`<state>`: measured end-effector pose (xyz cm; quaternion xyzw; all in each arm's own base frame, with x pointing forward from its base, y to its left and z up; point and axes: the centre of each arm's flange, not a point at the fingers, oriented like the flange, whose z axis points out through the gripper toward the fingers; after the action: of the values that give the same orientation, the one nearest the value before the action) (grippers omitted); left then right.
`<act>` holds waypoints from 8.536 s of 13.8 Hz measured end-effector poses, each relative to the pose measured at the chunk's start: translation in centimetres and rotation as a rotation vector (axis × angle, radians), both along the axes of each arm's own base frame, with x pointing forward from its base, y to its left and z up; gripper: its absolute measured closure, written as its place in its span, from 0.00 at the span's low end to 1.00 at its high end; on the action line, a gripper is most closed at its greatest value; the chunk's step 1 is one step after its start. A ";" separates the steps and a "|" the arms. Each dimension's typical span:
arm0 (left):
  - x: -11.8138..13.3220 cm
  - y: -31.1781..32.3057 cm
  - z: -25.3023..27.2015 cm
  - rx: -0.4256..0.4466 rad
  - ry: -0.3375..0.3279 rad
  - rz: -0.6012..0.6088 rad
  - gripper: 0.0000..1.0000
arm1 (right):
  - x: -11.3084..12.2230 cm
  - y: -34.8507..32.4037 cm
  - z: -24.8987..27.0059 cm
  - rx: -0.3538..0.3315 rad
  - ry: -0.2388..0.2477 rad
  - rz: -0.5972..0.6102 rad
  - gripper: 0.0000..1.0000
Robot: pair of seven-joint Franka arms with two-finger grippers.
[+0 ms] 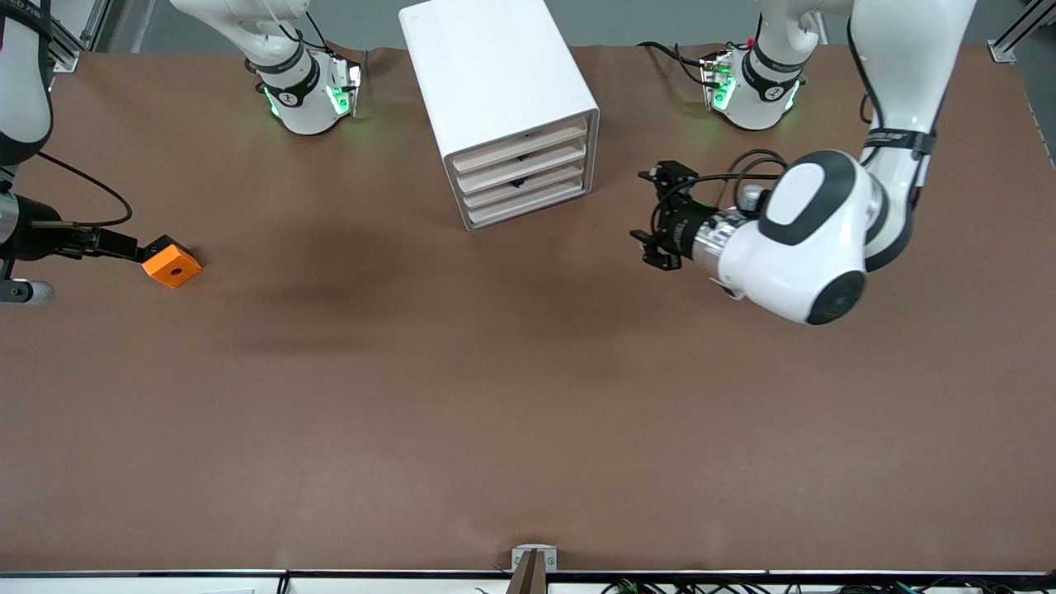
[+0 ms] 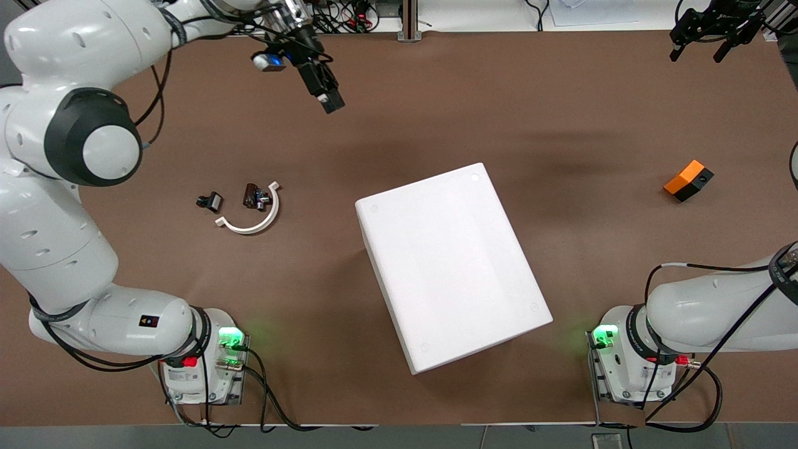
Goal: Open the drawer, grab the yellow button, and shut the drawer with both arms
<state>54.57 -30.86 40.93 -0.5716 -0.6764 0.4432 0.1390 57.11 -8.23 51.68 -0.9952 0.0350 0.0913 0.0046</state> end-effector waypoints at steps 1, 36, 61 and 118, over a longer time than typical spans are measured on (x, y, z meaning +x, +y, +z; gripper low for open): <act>-0.6 -1.5 -1.1 0.005 0.051 0.009 0.00 | 0.0 0.0 0.1 0.000 -0.002 0.000 0.00; -9.5 -12.4 -14.7 0.201 0.442 -0.065 0.86 | 0.0 0.1 0.1 0.002 0.005 0.002 0.00; 8.8 6.2 -5.5 0.148 0.011 0.182 0.00 | -11.8 50.4 2.1 0.060 -0.034 -0.623 0.00; -5.2 -5.6 -6.9 -0.361 -0.810 -1.115 0.00 | 6.6 28.7 -0.9 -0.053 -0.079 -0.237 0.59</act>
<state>49.38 -36.51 34.08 -0.9663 -0.1981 0.1639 -0.0140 63.66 20.42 50.75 -0.9867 0.1546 0.0501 -0.0096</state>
